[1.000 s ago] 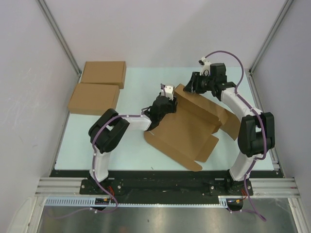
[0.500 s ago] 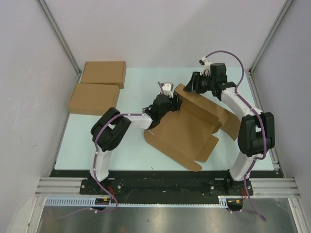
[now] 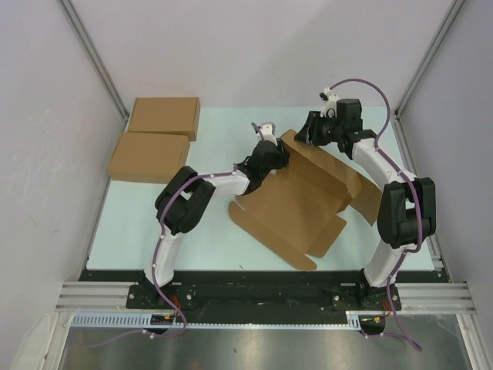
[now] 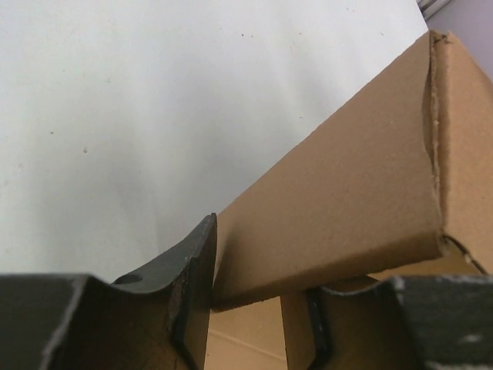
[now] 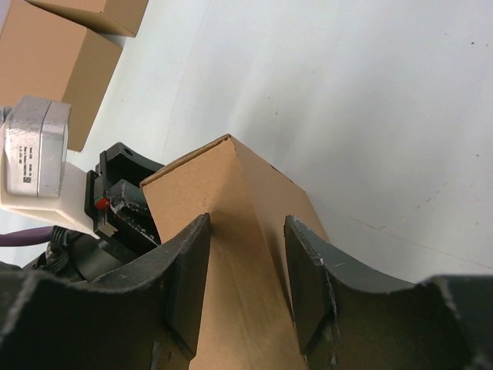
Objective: Fold the paper box
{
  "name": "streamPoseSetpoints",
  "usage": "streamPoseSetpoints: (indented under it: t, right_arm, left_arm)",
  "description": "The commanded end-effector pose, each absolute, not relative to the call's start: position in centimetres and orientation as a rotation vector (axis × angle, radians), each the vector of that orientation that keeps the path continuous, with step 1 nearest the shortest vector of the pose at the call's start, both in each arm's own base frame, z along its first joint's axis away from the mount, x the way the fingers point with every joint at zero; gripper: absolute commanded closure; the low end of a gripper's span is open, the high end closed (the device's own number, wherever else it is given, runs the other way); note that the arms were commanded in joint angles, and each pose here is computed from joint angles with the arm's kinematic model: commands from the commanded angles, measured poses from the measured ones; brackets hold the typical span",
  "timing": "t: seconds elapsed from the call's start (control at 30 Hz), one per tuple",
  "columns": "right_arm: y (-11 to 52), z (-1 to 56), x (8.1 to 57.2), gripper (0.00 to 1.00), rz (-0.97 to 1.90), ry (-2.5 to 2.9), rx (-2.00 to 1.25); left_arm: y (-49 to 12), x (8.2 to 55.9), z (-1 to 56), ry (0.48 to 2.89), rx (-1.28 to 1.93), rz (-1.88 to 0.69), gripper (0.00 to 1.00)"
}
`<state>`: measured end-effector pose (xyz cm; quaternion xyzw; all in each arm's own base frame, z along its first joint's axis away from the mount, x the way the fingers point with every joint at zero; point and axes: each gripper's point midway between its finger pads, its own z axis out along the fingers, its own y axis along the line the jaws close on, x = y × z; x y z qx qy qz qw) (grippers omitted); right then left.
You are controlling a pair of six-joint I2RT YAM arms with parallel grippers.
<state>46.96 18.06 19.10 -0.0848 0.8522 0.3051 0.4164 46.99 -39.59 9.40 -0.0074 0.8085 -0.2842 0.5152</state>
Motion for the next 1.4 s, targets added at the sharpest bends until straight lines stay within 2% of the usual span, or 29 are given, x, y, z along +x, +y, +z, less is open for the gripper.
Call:
streamPoseSetpoints:
  t: [0.0,0.23,0.53,0.93,1.37]
  right_arm:
    - [17.8,15.1,45.0,0.53,0.748,2.305,-0.197]
    - [17.7,15.0,44.9,0.53,0.75,2.308,-0.193]
    - [17.5,16.2,45.2,0.52,0.75,2.276,-0.182]
    - [17.5,20.8,46.5,0.29,0.648,2.171,-0.127]
    - [16.0,24.4,46.6,0.27,0.547,2.066,-0.054]
  left_arm:
    - [-41.0,47.1,8.9,1.984,-0.126,-0.757,0.65]
    - [-41.2,46.9,9.3,1.953,-0.116,-0.794,1.0]
    - [-38.6,46.0,12.0,1.842,-0.007,-0.712,1.0]
    - [-32.9,44.8,13.6,1.786,0.143,-0.402,1.0]
    - [-28.7,43.4,13.1,1.805,0.075,-0.262,1.0]
